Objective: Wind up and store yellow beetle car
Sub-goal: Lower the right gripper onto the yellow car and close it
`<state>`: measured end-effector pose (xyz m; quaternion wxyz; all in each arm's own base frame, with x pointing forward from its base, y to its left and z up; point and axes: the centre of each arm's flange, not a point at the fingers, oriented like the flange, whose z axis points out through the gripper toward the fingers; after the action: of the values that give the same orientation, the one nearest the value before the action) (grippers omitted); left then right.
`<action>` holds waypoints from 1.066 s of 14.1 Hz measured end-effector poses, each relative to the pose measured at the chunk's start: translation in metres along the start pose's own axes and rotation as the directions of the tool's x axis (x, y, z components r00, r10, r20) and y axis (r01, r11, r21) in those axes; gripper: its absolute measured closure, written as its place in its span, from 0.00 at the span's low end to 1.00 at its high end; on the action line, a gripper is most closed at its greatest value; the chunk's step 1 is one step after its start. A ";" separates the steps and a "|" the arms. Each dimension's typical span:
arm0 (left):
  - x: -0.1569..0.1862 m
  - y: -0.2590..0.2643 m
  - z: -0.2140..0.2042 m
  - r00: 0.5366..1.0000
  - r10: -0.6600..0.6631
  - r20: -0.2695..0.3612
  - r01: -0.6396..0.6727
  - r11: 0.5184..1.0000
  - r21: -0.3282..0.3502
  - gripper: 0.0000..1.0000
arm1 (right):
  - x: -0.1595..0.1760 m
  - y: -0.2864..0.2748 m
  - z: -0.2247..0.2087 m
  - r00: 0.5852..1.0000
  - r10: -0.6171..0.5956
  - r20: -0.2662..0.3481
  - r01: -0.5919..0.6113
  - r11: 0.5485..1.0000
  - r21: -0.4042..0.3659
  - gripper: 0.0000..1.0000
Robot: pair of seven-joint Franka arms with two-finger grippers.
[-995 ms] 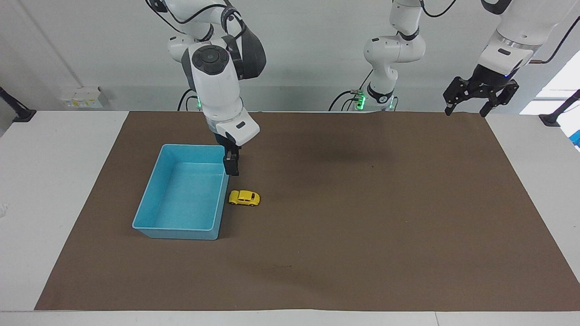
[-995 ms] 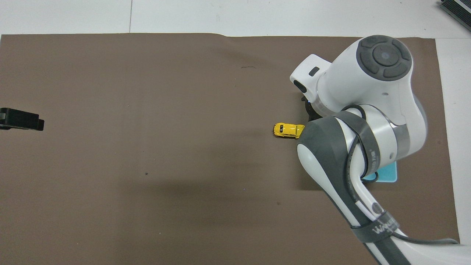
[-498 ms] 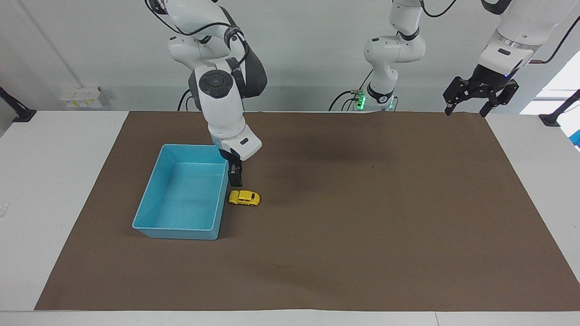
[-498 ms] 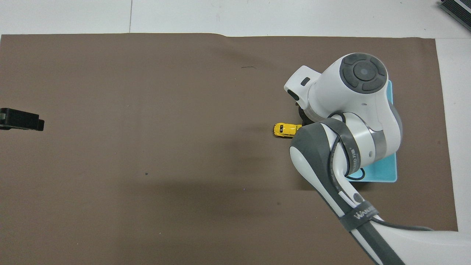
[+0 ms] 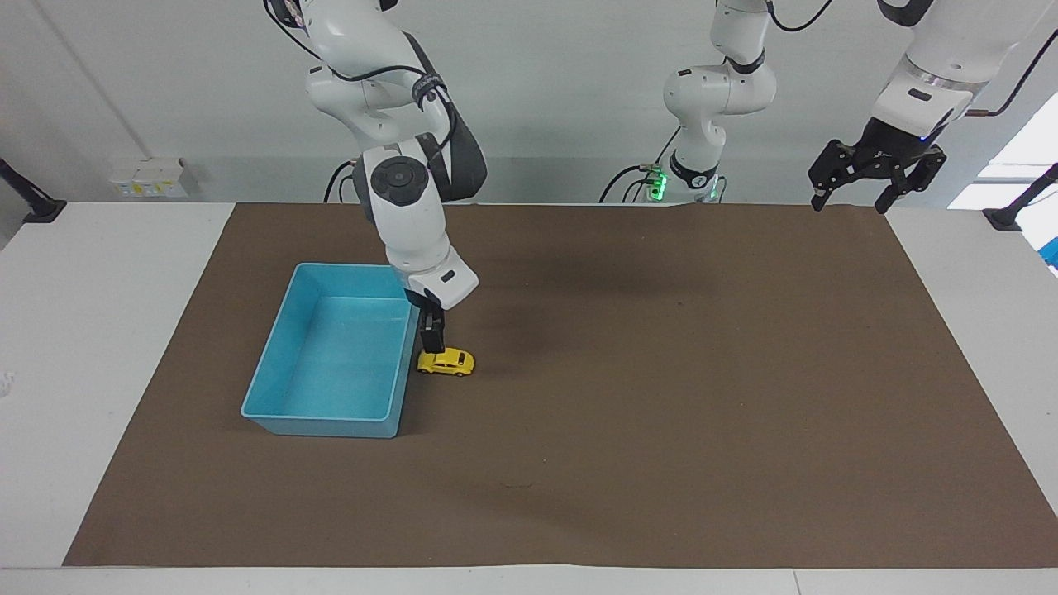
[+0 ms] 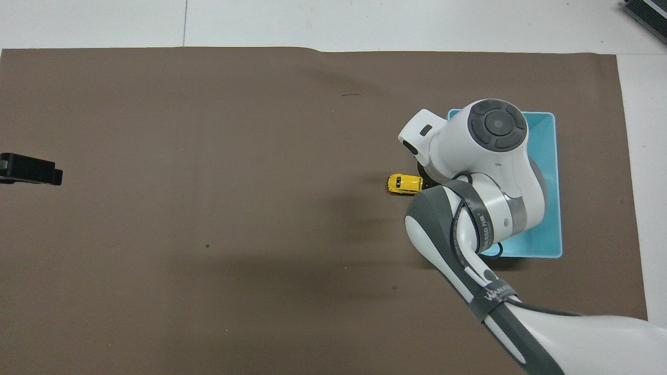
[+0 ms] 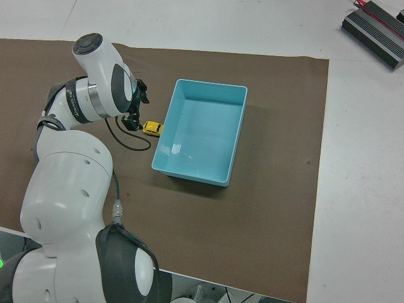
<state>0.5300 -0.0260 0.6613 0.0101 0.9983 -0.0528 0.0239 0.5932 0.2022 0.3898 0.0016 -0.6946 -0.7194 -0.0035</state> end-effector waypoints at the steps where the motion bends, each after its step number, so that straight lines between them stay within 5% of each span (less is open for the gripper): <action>1: 0.000 0.000 0.000 1.000 0.000 0.000 0.000 1.000 0.000 0.00 | 0.000 0.000 0.008 1.000 -0.002 -0.002 0.002 1.000 -0.001 0.00; 15: 0.000 0.000 0.000 1.000 0.000 0.001 0.000 1.000 0.000 0.00 | 0.001 0.000 0.090 1.000 -0.008 -0.025 0.007 1.000 -0.022 0.00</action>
<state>0.5298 -0.0260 0.6612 0.0101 0.9983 -0.0528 0.0233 0.5930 0.2039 0.3001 0.0032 -0.6918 -0.7218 -0.0203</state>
